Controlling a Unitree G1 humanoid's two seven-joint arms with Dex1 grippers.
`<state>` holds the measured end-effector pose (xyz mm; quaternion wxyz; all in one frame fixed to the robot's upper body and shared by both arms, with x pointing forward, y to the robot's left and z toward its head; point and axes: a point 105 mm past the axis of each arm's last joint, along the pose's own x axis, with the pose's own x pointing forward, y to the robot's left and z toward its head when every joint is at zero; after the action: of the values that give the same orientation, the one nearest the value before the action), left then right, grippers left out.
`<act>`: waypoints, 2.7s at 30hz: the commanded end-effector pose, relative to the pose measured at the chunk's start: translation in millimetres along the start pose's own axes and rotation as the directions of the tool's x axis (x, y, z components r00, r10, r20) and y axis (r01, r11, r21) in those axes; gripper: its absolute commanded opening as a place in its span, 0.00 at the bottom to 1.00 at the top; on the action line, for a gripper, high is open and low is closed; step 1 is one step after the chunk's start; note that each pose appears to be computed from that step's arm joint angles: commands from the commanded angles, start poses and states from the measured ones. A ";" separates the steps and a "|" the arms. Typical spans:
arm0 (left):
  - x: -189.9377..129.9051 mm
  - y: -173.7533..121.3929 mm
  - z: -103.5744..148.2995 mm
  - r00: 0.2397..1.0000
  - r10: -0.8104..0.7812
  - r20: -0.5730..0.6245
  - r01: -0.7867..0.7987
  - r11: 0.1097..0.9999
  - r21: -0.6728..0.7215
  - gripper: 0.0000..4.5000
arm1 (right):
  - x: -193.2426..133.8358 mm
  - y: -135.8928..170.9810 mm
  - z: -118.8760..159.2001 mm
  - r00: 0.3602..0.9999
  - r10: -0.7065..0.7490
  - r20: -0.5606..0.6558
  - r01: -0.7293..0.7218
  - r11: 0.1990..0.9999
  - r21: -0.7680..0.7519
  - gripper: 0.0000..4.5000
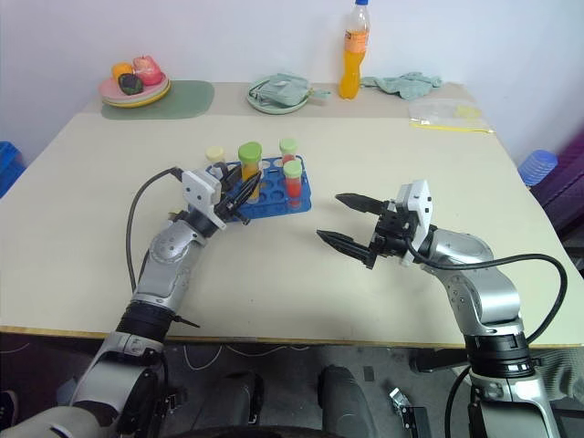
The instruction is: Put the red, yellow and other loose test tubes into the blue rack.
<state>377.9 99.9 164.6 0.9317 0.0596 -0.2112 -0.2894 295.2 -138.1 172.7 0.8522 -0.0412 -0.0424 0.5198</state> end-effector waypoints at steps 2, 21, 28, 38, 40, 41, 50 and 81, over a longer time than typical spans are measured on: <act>10.0 1.4 4.4 0.999 0.019 0.043 -0.021 0.999 0.045 0.20 | -1.3 -1.0 14.2 0.999 -0.020 0.039 0.022 0.999 -0.036 1.00; 10.4 -7.9 -11.0 0.999 0.014 0.035 -0.014 1.000 0.001 0.20 | 1.7 -6.4 20.2 0.998 -0.048 0.049 0.051 0.997 -0.060 1.00; 8.1 0.9 -10.8 0.998 0.056 0.031 -0.056 0.998 -0.006 0.20 | 2.5 -8.3 20.6 0.997 -0.051 0.051 0.054 0.997 -0.062 1.00; 9.2 -18.0 -23.2 1.000 0.019 0.002 -0.019 0.999 -0.049 0.20 | 3.2 -9.3 23.3 0.997 -0.050 0.052 0.054 0.996 -0.073 1.00; 10.9 -19.6 -23.8 1.000 0.018 0.002 -0.018 0.998 -0.057 0.20 | 3.1 -9.0 23.4 0.997 -0.053 0.052 0.056 0.996 -0.075 1.00; 11.6 -19.4 -23.8 1.000 0.022 0.003 -0.022 0.998 -0.065 0.20 | 2.7 -9.1 23.4 0.997 -0.054 0.052 0.058 0.996 -0.075 1.00; -1.2 -1.0 -26.2 0.994 0.113 0.010 -0.108 0.971 -0.212 0.42 | 1.8 -9.7 24.0 0.996 -0.064 0.055 0.068 0.994 -0.081 1.00; -89.0 81.6 79.8 0.837 0.117 -0.534 -0.162 0.986 -0.038 1.00 | 31.3 -11.9 13.4 0.994 0.013 0.107 -0.005 0.997 -0.075 1.00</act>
<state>324.8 215.9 212.9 0.9748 0.0822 0.0592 -0.1985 319.6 -116.7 176.9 0.8493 -0.0330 -0.0820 0.5204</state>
